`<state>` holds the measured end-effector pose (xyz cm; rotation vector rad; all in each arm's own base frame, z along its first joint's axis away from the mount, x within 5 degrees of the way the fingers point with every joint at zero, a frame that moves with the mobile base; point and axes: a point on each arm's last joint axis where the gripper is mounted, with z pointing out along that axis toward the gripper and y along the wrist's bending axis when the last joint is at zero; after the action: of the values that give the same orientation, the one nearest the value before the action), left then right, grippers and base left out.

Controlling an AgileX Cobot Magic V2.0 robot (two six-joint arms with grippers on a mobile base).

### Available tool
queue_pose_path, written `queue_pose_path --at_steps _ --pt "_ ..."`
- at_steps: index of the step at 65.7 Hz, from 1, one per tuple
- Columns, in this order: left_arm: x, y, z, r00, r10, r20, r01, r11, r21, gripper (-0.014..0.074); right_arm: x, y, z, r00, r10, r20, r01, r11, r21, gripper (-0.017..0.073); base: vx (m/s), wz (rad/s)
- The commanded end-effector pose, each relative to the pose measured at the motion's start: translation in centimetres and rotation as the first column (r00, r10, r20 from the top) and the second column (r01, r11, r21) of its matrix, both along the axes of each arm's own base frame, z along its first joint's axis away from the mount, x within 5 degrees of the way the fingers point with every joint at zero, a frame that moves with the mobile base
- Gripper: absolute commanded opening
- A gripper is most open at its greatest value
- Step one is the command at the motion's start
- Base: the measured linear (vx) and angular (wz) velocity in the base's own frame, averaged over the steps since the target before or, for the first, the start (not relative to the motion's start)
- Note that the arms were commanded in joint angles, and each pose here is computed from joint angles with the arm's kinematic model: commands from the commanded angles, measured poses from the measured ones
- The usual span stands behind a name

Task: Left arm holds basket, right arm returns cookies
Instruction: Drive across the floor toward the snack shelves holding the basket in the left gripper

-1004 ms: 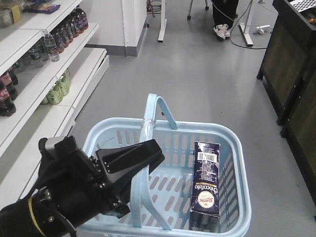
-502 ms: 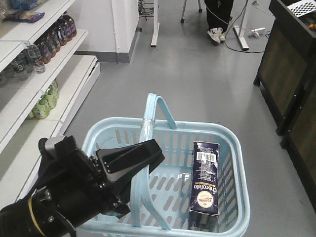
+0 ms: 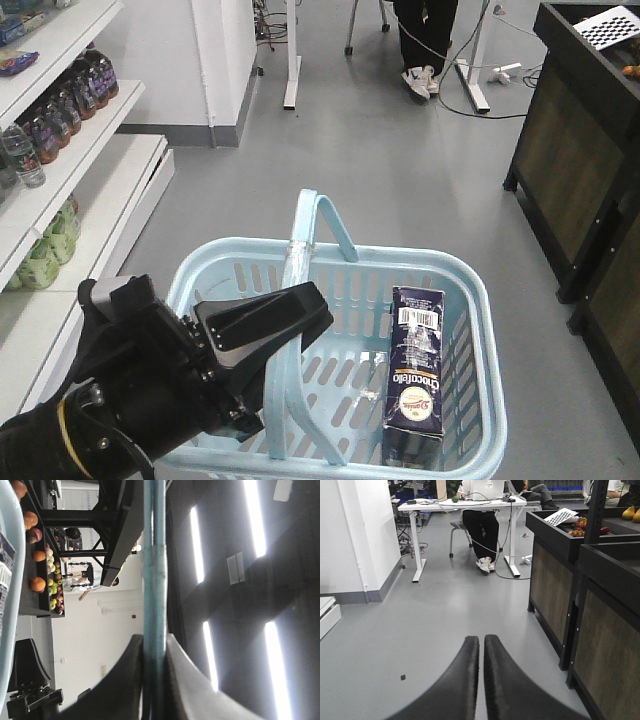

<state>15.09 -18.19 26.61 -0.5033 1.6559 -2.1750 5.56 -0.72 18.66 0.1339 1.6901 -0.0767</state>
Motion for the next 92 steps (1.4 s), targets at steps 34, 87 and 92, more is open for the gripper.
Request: queue_pose_path --at_steps 34,87,92 --pt "-0.4 0.28 2.88 0.994 -0.004 0.113 0.023 0.986 -0.166 -0.0003 0.03 -0.05 0.14 0.998 -0.006 0.069 0.007 1.0 -0.016 -0.001 0.41 -0.07" --pt "-0.4 0.28 2.88 0.994 -0.004 0.113 0.023 0.986 -0.166 -0.0003 0.03 -0.05 0.08 0.998 -0.006 0.062 0.007 1.0 -0.016 -0.001 0.43 -0.01" --pt "-0.4 0.28 2.88 0.994 -0.004 0.113 0.023 0.986 -0.166 -0.0003 0.03 -0.05 0.08 0.998 -0.006 0.062 0.007 1.0 -0.016 -0.001 0.41 0.01"
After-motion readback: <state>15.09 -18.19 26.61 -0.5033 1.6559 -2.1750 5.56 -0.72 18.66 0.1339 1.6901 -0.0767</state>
